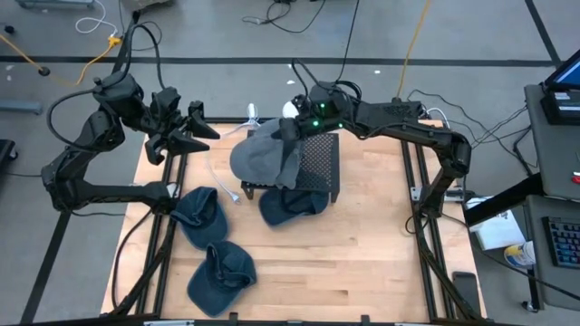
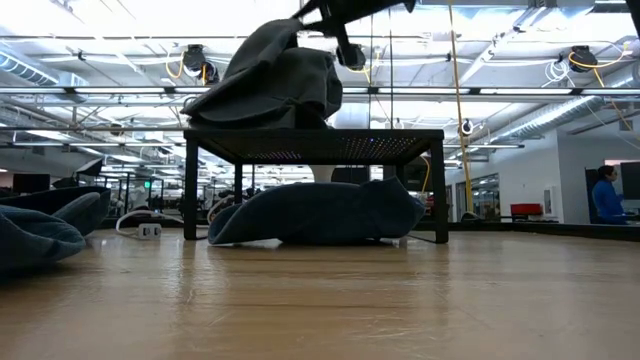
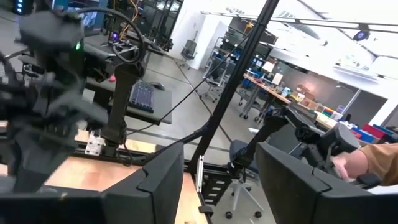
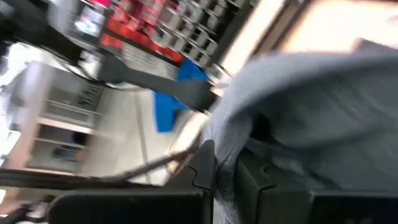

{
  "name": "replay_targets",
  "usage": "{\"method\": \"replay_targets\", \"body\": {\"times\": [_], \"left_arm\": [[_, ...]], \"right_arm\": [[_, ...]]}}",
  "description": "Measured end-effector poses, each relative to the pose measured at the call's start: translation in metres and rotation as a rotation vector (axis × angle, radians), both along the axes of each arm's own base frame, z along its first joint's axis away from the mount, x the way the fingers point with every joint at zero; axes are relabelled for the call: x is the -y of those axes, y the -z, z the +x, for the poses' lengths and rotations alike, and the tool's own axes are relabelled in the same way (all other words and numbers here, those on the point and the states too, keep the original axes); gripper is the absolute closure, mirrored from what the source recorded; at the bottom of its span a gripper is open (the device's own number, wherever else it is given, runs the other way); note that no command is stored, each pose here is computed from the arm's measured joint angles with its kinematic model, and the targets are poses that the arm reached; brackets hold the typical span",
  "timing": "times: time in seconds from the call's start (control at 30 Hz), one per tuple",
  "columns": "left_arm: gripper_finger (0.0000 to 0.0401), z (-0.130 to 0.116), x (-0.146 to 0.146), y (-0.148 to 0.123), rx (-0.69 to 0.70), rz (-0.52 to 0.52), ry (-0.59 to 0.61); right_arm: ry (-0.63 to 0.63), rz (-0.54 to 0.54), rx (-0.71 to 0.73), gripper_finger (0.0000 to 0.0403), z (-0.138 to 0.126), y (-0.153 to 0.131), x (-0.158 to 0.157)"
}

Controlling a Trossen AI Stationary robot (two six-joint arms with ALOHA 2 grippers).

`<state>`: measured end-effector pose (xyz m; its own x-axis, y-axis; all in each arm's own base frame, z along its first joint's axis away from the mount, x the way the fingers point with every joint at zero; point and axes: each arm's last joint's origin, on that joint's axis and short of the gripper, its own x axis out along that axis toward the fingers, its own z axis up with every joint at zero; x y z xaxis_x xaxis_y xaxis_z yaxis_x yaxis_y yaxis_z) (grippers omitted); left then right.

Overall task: Pick & Place hat
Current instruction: Stack the gray cap on the gray caps on the shelf

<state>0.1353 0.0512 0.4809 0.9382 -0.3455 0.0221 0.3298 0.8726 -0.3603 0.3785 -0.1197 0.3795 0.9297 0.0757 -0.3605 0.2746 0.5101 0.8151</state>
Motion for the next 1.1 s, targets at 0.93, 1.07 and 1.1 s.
{"method": "replay_targets", "body": {"times": [0.93,1.07,1.1], "left_arm": [[0.0197,0.003,-0.002,0.004,-0.019,0.025,-0.005],[0.0204,0.003,-0.002,0.006,-0.04,0.024,-0.009],[0.0206,0.003,-0.002,0.007,-0.046,0.023,-0.017]], "right_arm": [[0.272,-0.042,-0.341,0.0386,-0.008,0.038,-0.009],[0.284,-0.01,-0.373,0.0382,-0.007,0.06,-0.012],[0.293,-0.014,-0.374,0.0383,-0.006,0.065,-0.012]]}}
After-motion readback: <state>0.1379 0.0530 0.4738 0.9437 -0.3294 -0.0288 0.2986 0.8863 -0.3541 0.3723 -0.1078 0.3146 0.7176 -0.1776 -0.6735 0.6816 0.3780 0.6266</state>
